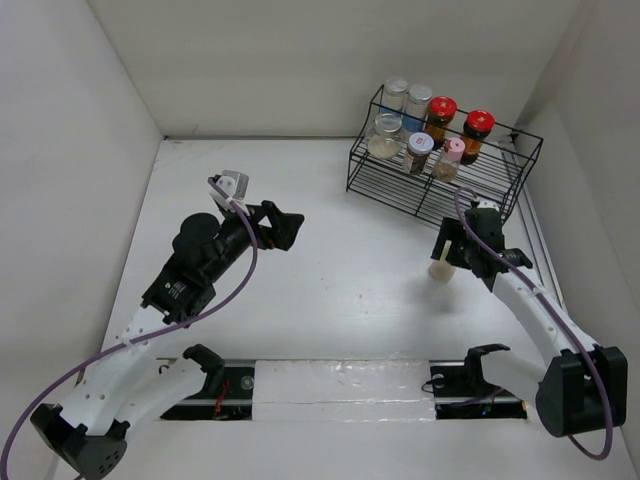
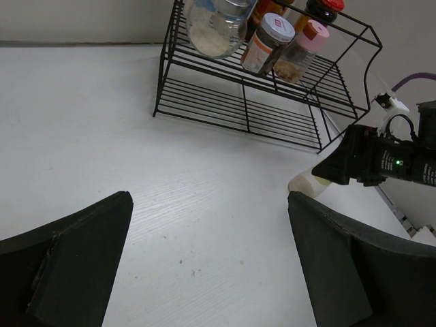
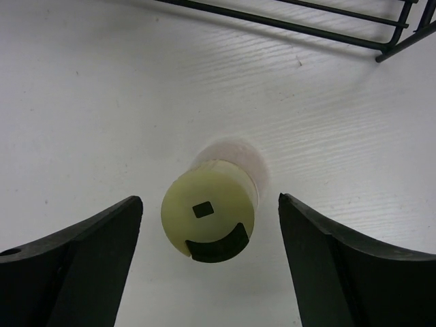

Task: Organize the condiment bottles

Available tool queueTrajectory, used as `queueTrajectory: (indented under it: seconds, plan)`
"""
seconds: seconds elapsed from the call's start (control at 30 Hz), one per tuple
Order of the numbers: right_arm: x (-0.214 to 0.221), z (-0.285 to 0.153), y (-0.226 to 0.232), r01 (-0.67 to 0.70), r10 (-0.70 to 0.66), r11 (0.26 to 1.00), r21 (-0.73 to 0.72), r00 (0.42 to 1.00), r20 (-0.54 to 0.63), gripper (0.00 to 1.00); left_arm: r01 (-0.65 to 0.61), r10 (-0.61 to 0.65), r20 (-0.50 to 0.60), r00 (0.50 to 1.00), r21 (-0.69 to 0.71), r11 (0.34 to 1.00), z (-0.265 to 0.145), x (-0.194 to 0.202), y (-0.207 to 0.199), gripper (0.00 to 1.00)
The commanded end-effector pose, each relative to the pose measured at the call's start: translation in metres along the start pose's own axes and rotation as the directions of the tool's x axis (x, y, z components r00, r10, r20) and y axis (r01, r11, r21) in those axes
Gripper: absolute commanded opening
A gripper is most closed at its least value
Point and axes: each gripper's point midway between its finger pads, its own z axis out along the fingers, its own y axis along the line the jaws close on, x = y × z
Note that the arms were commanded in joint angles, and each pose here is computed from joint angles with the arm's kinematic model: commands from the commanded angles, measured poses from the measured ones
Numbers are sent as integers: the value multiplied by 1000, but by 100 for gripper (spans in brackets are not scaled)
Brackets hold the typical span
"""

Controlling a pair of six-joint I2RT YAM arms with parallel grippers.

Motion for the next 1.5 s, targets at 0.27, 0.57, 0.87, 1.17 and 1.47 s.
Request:
queueTrajectory:
  seconds: [0.27,0.57,0.87,1.17,1.47]
  plan:
    - [-16,-5,-7,-44,40,998,42,994,99,53,3,-7,83,996,41,999,-6,-30,-14,93]
    - [-136,-100,33,3,24,998,-68,917,398,50,3,-7,71,997,46,999,-4,-27,-14,93]
    - [-243,-116,17,-27,12,999,20,847,532,51,3,-6,59,998,52,999,-2,-24,-15,93]
    - [-256,-61,-7,-21,10,1000,20,896,443,51,4,-7,63,998,42,999,-2,-25,-13,93]
    - [-246,-31,-22,-26,13,999,32,929,370,55,3,-6,59,998,50,999,-2,-24,-15,93]
